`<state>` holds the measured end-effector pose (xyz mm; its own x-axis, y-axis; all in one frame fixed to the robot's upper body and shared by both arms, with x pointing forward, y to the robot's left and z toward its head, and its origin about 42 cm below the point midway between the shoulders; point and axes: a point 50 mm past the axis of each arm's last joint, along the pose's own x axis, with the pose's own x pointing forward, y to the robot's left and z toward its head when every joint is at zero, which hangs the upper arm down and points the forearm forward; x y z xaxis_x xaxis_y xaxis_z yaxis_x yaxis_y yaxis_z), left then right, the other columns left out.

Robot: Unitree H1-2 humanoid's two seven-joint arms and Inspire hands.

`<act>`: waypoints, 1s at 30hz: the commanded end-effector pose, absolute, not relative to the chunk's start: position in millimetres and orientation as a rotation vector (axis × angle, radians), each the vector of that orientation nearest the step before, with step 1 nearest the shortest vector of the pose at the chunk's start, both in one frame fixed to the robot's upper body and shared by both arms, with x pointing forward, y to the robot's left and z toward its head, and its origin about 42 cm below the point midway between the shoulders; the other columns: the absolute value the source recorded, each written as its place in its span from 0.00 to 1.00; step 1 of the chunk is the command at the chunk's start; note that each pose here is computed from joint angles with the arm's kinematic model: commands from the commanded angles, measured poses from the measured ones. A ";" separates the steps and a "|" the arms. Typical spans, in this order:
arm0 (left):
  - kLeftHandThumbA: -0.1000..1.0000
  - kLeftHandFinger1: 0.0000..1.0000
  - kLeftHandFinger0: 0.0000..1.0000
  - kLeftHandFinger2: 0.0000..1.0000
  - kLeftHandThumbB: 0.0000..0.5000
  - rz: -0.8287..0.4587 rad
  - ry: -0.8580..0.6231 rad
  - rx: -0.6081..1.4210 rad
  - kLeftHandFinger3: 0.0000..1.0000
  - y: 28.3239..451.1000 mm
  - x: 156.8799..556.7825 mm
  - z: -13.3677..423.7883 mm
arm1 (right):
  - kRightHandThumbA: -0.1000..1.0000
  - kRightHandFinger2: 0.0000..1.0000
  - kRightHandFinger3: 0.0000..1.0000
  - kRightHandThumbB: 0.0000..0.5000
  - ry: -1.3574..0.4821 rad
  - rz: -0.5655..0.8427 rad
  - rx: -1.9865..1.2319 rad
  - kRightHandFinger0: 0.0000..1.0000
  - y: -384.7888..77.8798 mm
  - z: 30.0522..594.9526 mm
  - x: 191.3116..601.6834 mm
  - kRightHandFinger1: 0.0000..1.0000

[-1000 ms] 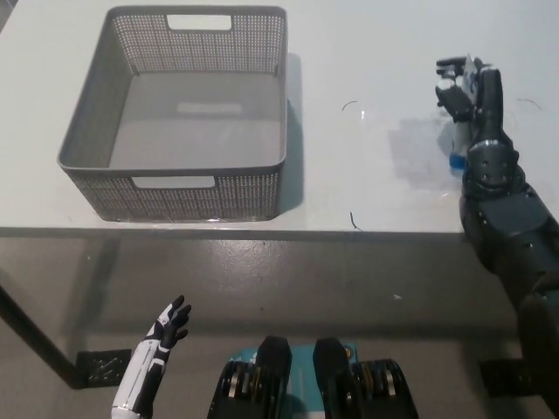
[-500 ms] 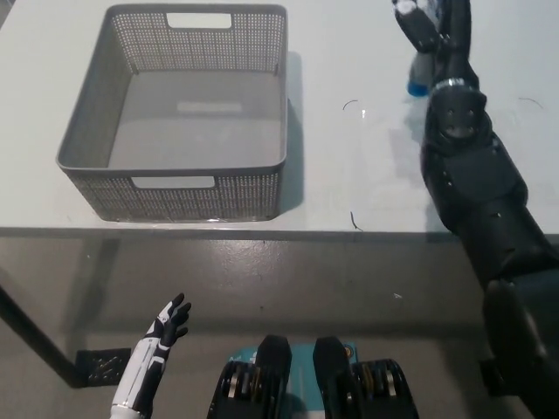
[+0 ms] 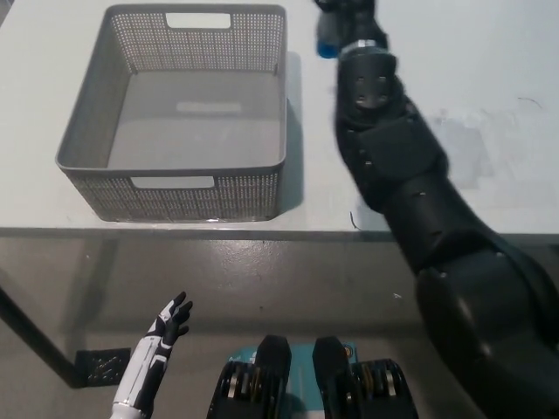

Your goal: Use the right hand to pick up a shampoo and place it into a container on the left side

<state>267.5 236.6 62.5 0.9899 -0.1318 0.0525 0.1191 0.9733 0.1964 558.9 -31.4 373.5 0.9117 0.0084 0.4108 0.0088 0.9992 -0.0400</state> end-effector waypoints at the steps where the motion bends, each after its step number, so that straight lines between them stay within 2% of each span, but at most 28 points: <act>1: 1.00 1.00 1.00 1.00 0.25 -0.156 -0.109 0.223 1.00 236.2 276.1 71.0 | 0.00 0.39 0.47 0.29 -0.535 0.066 -0.030 0.00 18.8 428.6 544.2 0.07; 4: 1.00 1.00 1.00 1.00 0.30 -0.165 -0.105 0.209 1.00 235.4 277.2 72.8 | 0.00 0.40 0.47 0.28 -0.512 0.111 -0.009 0.00 37.1 424.9 537.3 0.04; 6: 1.00 1.00 1.00 1.00 0.33 -0.167 -0.103 0.211 1.00 233.9 279.7 75.0 | 0.00 0.38 0.39 0.27 -0.524 0.124 -0.012 0.00 48.0 419.5 531.5 0.00; 8: 1.00 1.00 1.00 1.00 0.29 -0.179 -0.118 0.224 1.00 232.8 282.6 77.9 | 0.00 0.36 0.35 0.29 -0.499 0.134 -0.014 0.00 59.7 413.7 526.0 0.00; 10: 1.00 1.00 1.00 1.00 0.31 -0.185 -0.120 0.222 1.00 232.3 285.5 80.1 | 0.00 0.42 0.38 0.30 -0.486 0.140 -0.002 0.00 66.9 408.8 522.0 0.01; 12: 1.00 1.00 1.00 1.00 0.31 -0.190 -0.130 0.219 1.00 232.0 289.4 82.4 | 0.00 0.55 0.50 0.29 -0.465 0.154 -0.002 0.00 72.8 399.5 518.8 0.09; 13: 1.00 1.00 1.00 1.00 0.30 -0.194 -0.133 0.224 1.00 232.0 291.0 83.4 | 0.00 0.57 0.53 0.31 -0.456 0.159 -0.006 0.00 73.9 392.1 518.2 0.12; 18: 1.00 1.00 1.00 1.00 0.30 -0.208 -0.132 0.239 1.00 232.4 296.3 87.5 | 0.00 0.61 0.55 0.28 -0.418 0.171 0.023 0.00 74.2 372.1 516.6 0.18; 19: 1.00 1.00 1.00 1.00 0.34 -0.210 -0.132 0.239 1.00 232.3 296.9 88.3 | 0.00 0.62 0.55 0.29 -0.403 0.160 0.005 0.00 75.1 360.8 514.6 0.21; 21: 1.00 1.00 1.00 1.00 0.34 -0.215 -0.134 0.246 1.00 232.4 298.4 89.2 | 0.00 0.60 0.51 0.28 -0.358 0.152 -0.011 0.00 75.8 349.3 513.7 0.20; 22: 1.00 1.00 1.00 1.00 0.35 -0.218 -0.133 0.257 1.00 232.7 299.2 89.6 | 0.00 0.61 0.56 0.26 -0.347 0.152 -0.013 0.00 75.8 342.7 512.7 0.20; 23: 1.00 1.00 1.00 1.00 0.31 -0.222 -0.136 0.264 1.00 232.9 299.1 89.9 | 0.00 0.62 0.60 0.25 -0.335 0.154 -0.012 0.00 75.4 335.7 511.7 0.20; 25: 1.00 1.00 1.00 1.00 0.27 -0.226 -0.147 0.275 1.00 232.8 299.4 90.8 | 0.00 0.65 0.62 0.27 -0.310 0.155 -0.007 0.00 70.8 320.5 511.4 0.22; 29: 1.00 1.00 1.00 1.00 0.31 -0.230 -0.143 0.266 1.00 232.8 300.6 92.8 | 0.00 0.72 0.69 0.26 -0.296 0.135 -0.001 0.00 61.8 309.4 513.8 0.29; 30: 1.00 1.00 1.00 1.00 0.30 -0.230 -0.144 0.265 1.00 233.0 301.5 93.5 | 0.00 0.77 0.73 0.30 -0.294 0.123 0.005 0.07 58.5 308.6 515.1 0.36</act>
<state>295.1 230.6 81.0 0.9729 -0.2163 0.0814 0.1905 0.9500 0.2473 512.2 55.7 280.9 0.9759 0.1312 0.1744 -0.1257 0.9912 -0.0424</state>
